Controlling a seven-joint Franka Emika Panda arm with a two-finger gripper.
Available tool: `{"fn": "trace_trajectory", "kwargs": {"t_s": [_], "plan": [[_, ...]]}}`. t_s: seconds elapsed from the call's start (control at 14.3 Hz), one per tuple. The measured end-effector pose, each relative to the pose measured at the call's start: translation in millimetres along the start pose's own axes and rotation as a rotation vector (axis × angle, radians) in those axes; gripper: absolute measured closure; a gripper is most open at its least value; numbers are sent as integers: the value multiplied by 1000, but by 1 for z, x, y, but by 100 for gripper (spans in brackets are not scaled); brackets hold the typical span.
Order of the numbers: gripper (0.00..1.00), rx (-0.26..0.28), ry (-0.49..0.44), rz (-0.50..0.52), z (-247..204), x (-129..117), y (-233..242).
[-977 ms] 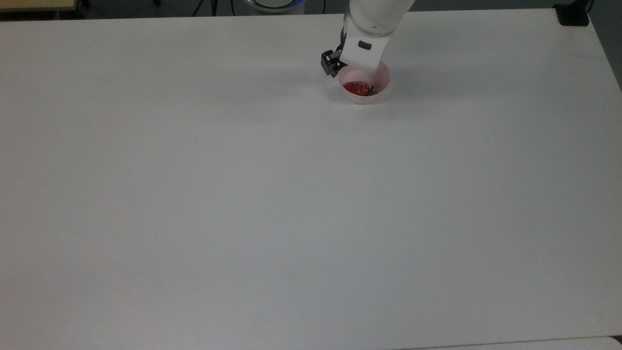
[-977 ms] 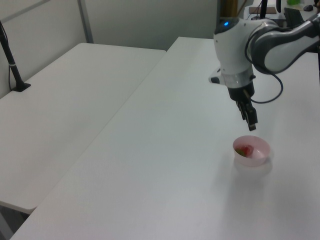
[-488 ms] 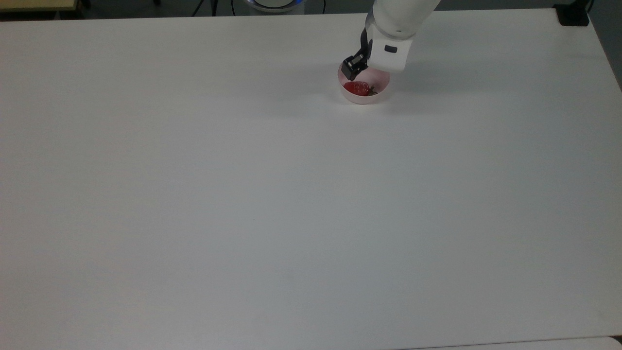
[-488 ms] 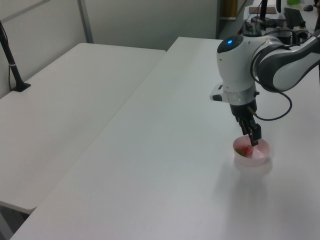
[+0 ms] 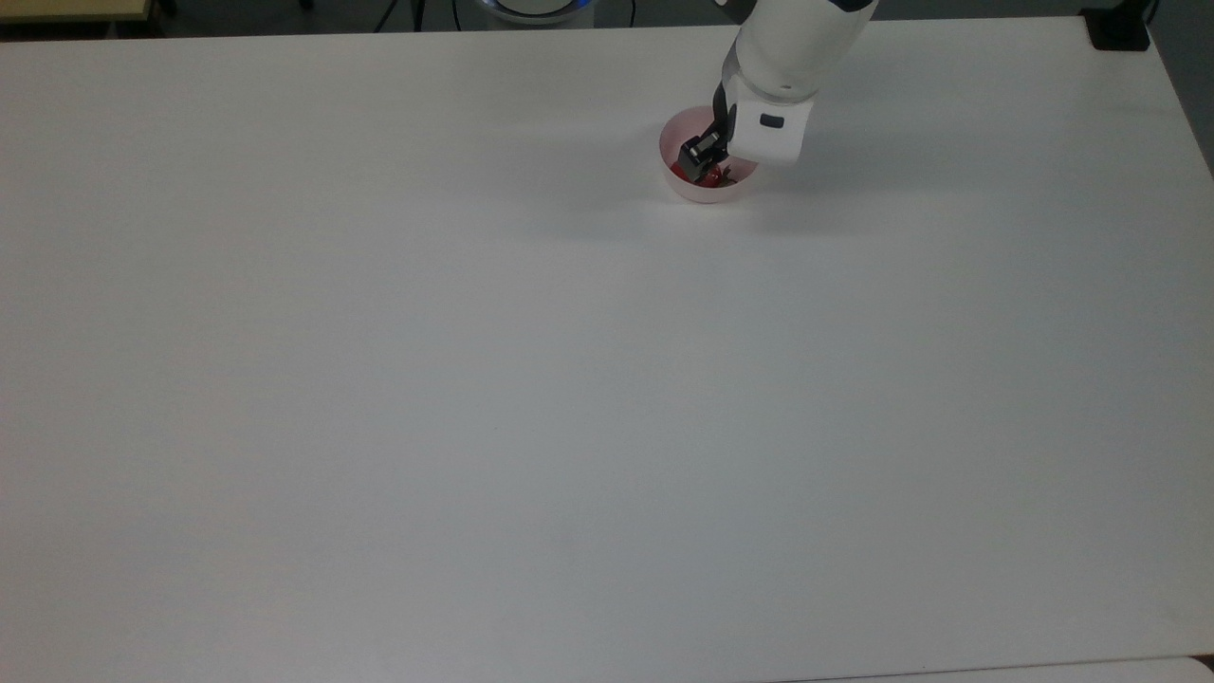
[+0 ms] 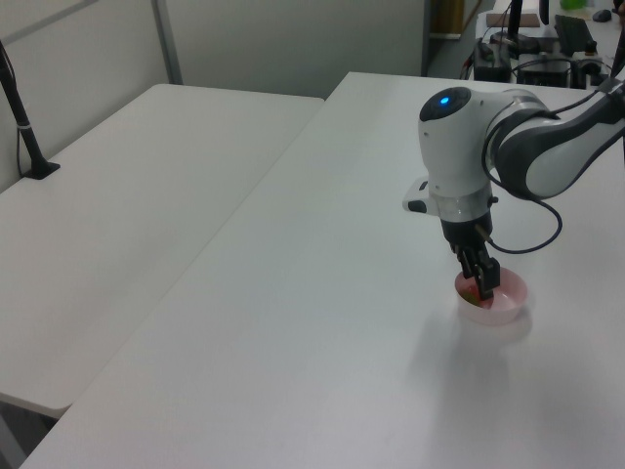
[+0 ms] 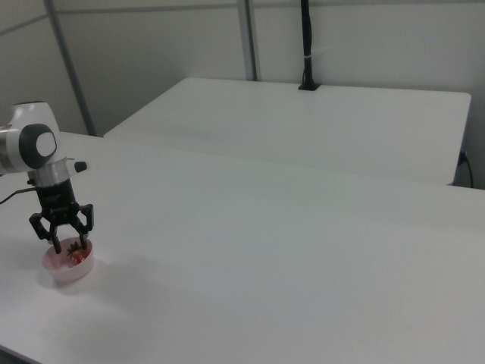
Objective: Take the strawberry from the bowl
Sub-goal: 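Adjust the gripper over the strawberry and close fingers on it, then lift the strawberry up out of the bowl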
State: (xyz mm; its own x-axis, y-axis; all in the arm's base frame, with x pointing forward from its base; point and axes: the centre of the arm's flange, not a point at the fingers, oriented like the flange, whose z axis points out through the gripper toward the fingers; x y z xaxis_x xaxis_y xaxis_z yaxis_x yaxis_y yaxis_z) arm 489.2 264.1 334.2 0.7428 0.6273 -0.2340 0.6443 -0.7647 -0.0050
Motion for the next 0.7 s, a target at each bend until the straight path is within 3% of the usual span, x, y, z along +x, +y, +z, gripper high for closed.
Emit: {"fn": "trace_trajectory", "kwargs": {"t_s": [0.56,0.7], "plan": [[38,-51,-18,-49,21,3,-2],[42,-64,-18,-59,30,2,-2]]}}
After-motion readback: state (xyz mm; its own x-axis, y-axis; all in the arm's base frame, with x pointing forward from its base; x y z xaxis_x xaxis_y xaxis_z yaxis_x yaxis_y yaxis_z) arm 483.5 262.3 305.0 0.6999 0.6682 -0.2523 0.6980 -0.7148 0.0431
